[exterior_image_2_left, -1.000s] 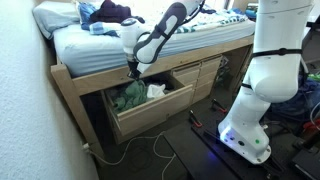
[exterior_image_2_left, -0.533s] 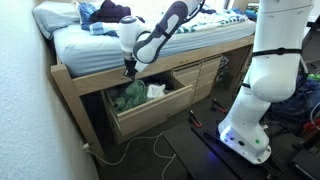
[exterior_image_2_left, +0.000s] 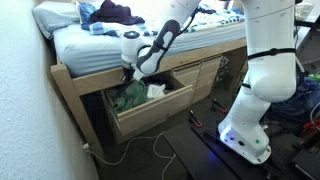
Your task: Open the topmost drawer on the left, push the clothes inside it down, and then close the drawer
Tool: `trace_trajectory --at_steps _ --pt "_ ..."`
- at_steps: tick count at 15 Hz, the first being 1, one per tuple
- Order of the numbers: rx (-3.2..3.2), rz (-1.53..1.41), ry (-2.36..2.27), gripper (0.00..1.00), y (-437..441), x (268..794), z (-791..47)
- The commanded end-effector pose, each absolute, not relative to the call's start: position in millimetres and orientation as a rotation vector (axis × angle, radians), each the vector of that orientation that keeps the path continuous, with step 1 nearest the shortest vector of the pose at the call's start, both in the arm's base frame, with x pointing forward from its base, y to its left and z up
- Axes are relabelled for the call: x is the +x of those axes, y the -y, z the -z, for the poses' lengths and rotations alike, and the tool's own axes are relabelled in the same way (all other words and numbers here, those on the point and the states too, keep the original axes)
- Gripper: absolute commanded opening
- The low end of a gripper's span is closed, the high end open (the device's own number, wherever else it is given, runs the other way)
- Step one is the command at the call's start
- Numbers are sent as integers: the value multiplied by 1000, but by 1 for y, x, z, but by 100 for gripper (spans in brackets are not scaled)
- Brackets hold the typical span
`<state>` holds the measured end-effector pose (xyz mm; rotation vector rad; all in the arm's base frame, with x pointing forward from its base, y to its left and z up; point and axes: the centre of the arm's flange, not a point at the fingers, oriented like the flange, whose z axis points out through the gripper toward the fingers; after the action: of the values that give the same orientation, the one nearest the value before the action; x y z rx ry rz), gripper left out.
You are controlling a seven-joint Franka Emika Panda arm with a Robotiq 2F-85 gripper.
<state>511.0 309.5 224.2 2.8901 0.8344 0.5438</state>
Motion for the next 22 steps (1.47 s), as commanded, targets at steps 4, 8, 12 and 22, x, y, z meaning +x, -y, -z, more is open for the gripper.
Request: trace_trajectory --at_steps 4,8,12,22 --pt "2871 -528 -827 0 -315 517 -187" --pt "2858 -468 -802 0 -300 515 -163" --pt "2824 -438 -753 0 -284 517 -141" --pt "2766 -333 -693 0 -258 509 -107"
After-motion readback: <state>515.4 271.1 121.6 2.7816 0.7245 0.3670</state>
